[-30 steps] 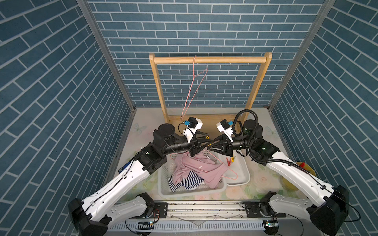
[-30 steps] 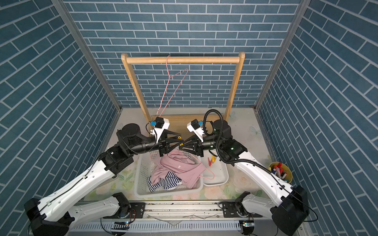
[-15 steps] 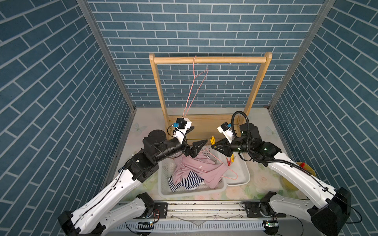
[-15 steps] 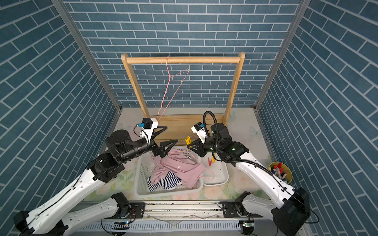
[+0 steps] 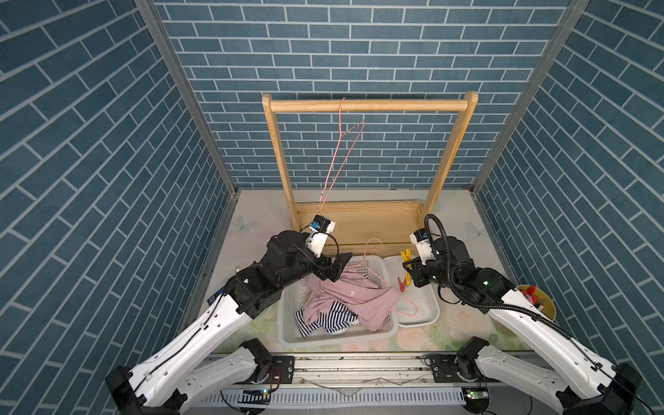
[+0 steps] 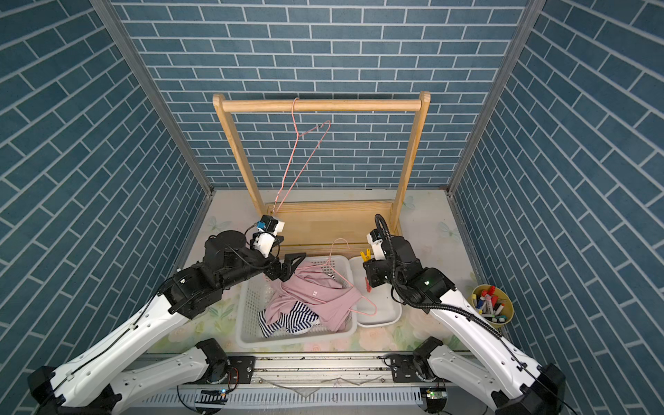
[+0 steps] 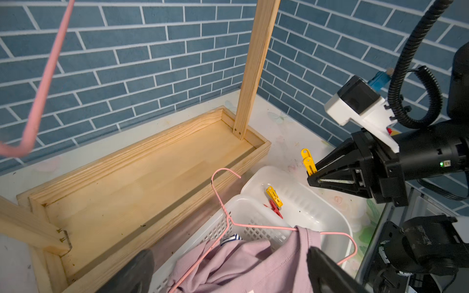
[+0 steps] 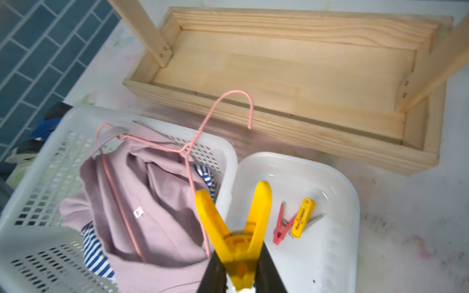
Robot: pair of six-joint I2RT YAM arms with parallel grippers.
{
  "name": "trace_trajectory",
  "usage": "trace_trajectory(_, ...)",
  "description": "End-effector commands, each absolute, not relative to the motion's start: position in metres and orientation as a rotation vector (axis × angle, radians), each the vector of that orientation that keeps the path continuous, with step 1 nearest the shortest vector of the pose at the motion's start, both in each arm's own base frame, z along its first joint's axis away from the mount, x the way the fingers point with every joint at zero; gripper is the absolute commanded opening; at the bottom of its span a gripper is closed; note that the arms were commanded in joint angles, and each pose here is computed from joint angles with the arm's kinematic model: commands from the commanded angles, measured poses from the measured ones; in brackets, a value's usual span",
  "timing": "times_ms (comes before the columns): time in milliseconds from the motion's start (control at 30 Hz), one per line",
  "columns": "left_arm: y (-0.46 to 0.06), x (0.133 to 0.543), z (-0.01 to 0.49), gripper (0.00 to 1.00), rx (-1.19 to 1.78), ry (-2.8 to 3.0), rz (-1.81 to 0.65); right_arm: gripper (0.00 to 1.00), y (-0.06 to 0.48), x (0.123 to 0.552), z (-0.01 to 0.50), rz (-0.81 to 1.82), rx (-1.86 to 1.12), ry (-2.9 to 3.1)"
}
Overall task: Remove the clothespins securing tank tops to the hanger
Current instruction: Place the clothespin in the storage box.
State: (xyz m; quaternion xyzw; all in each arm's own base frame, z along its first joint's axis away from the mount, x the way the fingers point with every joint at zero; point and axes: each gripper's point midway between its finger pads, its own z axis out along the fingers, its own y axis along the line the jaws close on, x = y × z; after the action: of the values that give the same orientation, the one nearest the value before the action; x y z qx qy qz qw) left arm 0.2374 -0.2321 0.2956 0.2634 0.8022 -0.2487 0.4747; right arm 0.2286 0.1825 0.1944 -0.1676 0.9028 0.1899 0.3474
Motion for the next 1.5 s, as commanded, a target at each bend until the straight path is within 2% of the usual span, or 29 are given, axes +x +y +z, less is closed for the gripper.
trace_trajectory(0,-0.23,0.238,0.264,0.93,0.675,2.105,-0.544,0.0,0.163,0.232,0.18,0.422,-0.254,2.4)
trace_trajectory(167,-0.252,0.25,0.24,0.86,0.705,2.214,-0.565,0.0,0.166,0.23,0.16,0.457,-0.2,2.487)
trace_trajectory(400,-0.272,0.275,0.229,0.86,0.653,2.264,-0.558,0.0,0.168,0.228,0.128,0.468,-0.173,2.582)
trace_trajectory(733,-0.298,0.303,0.195,0.73,0.593,2.375,-0.485,0.0,0.18,0.23,0.105,0.631,-0.126,2.597)
trace_trajectory(967,-0.319,0.316,0.173,0.72,0.62,2.392,-0.408,0.0,0.177,0.232,0.091,0.627,-0.105,2.627)
trace_trajectory(1233,-0.337,0.32,0.155,0.72,0.657,2.437,-0.448,0.0,0.158,0.231,0.075,0.533,-0.067,2.627)
trace_trajectory(1467,-0.338,0.325,0.14,0.71,0.64,2.484,-0.402,0.0,0.149,0.232,0.072,0.483,-0.061,2.597)
